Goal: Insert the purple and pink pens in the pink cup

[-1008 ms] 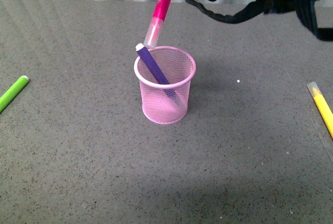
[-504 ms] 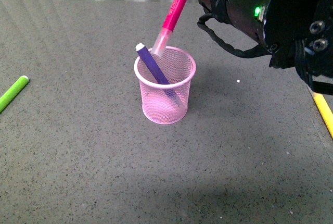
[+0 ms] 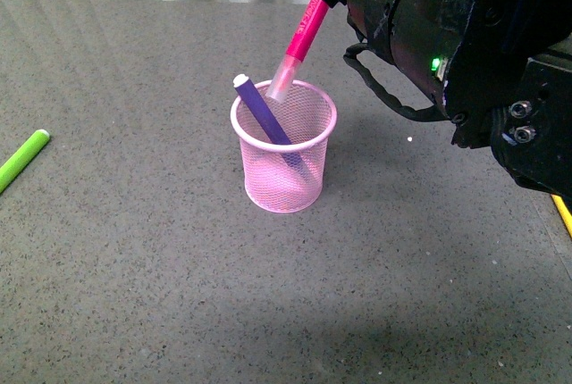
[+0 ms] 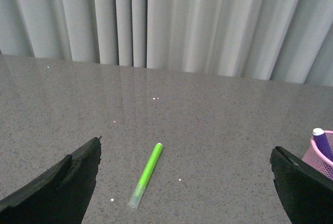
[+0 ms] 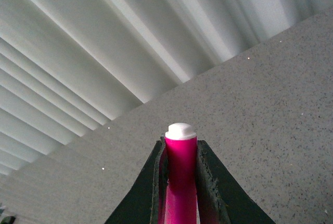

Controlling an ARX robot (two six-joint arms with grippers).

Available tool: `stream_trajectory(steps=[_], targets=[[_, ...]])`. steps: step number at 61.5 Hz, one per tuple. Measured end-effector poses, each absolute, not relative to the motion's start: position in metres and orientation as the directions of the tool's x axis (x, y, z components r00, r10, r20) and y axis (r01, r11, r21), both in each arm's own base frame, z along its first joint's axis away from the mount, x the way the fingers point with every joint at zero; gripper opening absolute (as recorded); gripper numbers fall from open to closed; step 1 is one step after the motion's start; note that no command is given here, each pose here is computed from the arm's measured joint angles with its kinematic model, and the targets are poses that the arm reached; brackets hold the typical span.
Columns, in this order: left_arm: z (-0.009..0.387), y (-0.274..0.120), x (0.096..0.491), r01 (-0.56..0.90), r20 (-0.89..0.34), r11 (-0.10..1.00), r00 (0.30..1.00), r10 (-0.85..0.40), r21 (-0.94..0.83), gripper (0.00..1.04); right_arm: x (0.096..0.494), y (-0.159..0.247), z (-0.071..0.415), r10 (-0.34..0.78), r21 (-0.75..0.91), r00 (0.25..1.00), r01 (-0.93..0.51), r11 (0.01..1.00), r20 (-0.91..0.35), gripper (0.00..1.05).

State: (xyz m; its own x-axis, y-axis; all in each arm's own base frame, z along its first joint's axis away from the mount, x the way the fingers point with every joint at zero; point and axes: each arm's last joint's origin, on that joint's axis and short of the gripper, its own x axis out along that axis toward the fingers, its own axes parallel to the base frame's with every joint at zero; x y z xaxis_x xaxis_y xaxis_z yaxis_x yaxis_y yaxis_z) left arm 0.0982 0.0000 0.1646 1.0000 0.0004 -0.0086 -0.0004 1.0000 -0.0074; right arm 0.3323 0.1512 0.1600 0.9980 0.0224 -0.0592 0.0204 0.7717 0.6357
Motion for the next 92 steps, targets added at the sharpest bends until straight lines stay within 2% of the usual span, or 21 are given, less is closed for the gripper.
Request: stream_trajectory(steps=[9,14,18,24,37,55,60,66,73,83,88,92], targets=[[0.165,0.0,0.098,0.0,-0.009,1.0,1.0,0.0,-0.007,0.97,0.332,0.149,0.157,0.018,0.632,0.999,0.015,0.775,-0.045,0.1],[0.165,0.0,0.098,0.0,-0.009,1.0,1.0,0.0,-0.007,0.97,0.331,0.147,0.151,0.016,0.626,0.998,0.023,0.779,-0.057,0.31],[0.165,0.0,0.098,0.0,-0.009,1.0,1.0,0.0,-0.007,0.97,0.33,0.146,0.15,0.014,0.624,0.998,0.028,0.781,-0.062,0.41],[0.165,0.0,0.098,0.0,-0.009,1.0,1.0,0.0,-0.007,0.97,0.329,0.146,0.148,0.013,0.624,0.998,0.03,0.781,-0.065,0.64],[0.165,0.0,0.098,0.0,-0.009,1.0,1.0,0.0,-0.007,0.97,0.329,0.146,0.148,0.024,0.625,0.998,0.021,0.78,-0.063,0.98],[0.165,0.0,0.098,0.0,-0.009,1.0,1.0,0.0,-0.007,0.97,0.328,0.132,0.176,0.032,0.538,0.998,0.003,0.843,-0.055,0.97],[0.165,0.0,0.098,0.0,-0.009,1.0,1.0,0.0,-0.007,0.97,0.328,0.117,0.192,0.045,0.479,0.994,0.009,0.878,-0.101,0.97],[0.165,0.0,0.098,0.0,-0.009,1.0,1.0,0.0,-0.007,0.97,0.322,0.091,0.202,0.011,0.434,0.986,0.064,0.898,-0.168,0.97],[0.165,0.0,0.098,0.0,-0.009,1.0,1.0,0.0,-0.007,0.97,0.294,0.042,0.207,-0.036,0.438,0.968,0.145,0.887,-0.248,0.97],[0.165,0.0,0.098,0.0,-0.009,1.0,1.0,0.0,-0.007,0.97,0.232,-0.011,0.203,-0.193,0.403,0.93,0.313,0.86,-0.311,0.97],[0.165,0.0,0.098,0.001,-0.009,1.0,1.0,-0.001,-0.007,0.97,0.229,-0.012,0.206,-0.192,0.402,0.936,0.303,0.864,-0.294,0.97],[0.165,0.0,0.098,0.0,-0.009,1.0,1.0,0.0,-0.007,0.97,0.229,-0.011,0.202,-0.093,0.36,0.972,0.168,0.918,-0.217,0.9]])
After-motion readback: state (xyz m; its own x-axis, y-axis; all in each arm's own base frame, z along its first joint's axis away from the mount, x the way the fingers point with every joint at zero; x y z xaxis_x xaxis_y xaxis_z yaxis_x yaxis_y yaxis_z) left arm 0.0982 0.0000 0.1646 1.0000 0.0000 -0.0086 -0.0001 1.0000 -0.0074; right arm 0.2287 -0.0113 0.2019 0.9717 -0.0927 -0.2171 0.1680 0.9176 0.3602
